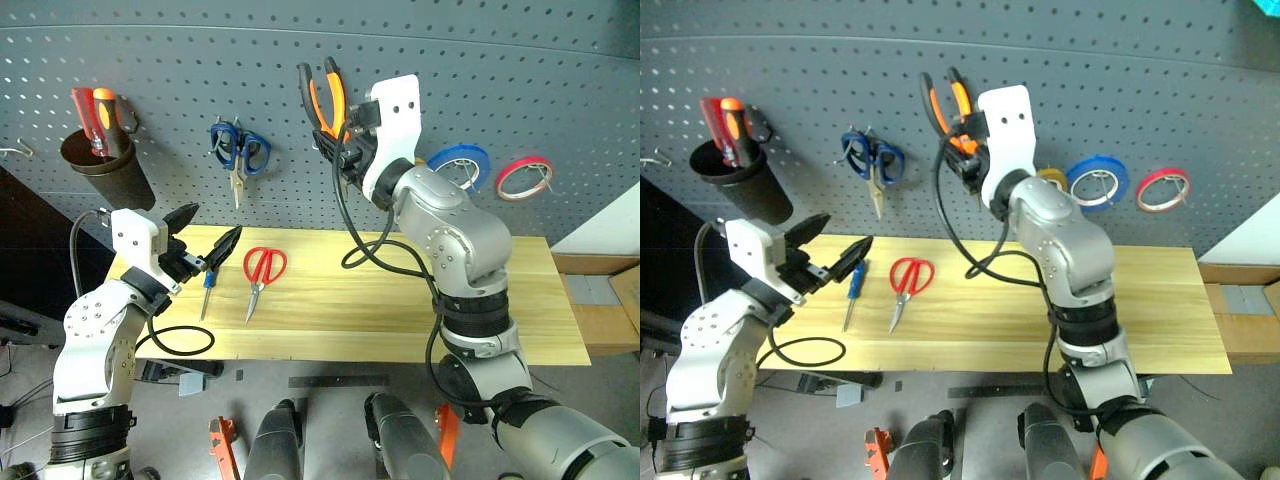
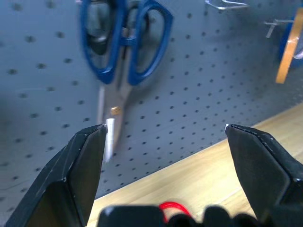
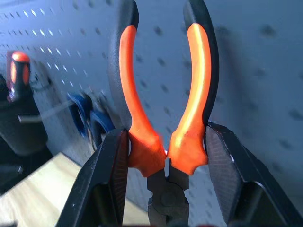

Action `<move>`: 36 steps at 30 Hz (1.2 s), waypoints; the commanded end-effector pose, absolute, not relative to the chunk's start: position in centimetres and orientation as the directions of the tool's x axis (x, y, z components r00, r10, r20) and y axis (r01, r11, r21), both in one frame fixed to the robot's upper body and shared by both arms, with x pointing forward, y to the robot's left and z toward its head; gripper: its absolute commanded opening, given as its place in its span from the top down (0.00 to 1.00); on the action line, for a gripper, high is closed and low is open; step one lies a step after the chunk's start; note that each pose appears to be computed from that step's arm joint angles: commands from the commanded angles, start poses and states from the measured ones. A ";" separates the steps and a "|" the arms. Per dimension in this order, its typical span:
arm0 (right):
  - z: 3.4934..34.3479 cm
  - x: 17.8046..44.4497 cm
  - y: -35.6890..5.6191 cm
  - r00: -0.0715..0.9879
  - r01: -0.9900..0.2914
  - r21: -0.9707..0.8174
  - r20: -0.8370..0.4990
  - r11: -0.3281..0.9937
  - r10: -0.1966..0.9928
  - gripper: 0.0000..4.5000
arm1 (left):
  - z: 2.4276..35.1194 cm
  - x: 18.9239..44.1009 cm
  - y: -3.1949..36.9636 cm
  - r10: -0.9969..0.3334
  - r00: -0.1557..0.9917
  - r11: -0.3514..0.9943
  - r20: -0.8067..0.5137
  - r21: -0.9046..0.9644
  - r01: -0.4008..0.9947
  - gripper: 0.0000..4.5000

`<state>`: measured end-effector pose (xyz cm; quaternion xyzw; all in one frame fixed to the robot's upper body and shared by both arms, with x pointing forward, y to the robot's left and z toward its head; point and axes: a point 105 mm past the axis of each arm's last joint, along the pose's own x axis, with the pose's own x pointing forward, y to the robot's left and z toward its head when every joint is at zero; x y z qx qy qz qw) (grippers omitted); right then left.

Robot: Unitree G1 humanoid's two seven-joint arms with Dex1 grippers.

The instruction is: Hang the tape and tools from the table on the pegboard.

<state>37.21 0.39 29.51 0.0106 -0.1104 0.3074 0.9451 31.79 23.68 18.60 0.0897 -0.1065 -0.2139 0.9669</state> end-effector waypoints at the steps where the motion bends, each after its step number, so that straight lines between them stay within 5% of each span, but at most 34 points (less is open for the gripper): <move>1: 32.7 36.6 1.5 0.740 -0.584 -0.091 0.350 0.807 0.575 0.59 | 20.7 30.7 22.5 -0.482 0.841 0.874 0.248 0.211 0.438 0.04; 17: 36.6 37.3 3.4 0.660 -0.516 -0.118 0.578 0.849 0.481 0.59 | 22.0 30.8 20.7 -0.674 0.717 0.739 0.179 0.164 0.653 0.04; 36: 32.0 39.3 2.6 0.636 -0.290 -0.261 0.666 0.921 0.389 0.59 | 22.5 31.6 19.2 -0.720 0.672 0.693 0.171 0.232 0.683 0.04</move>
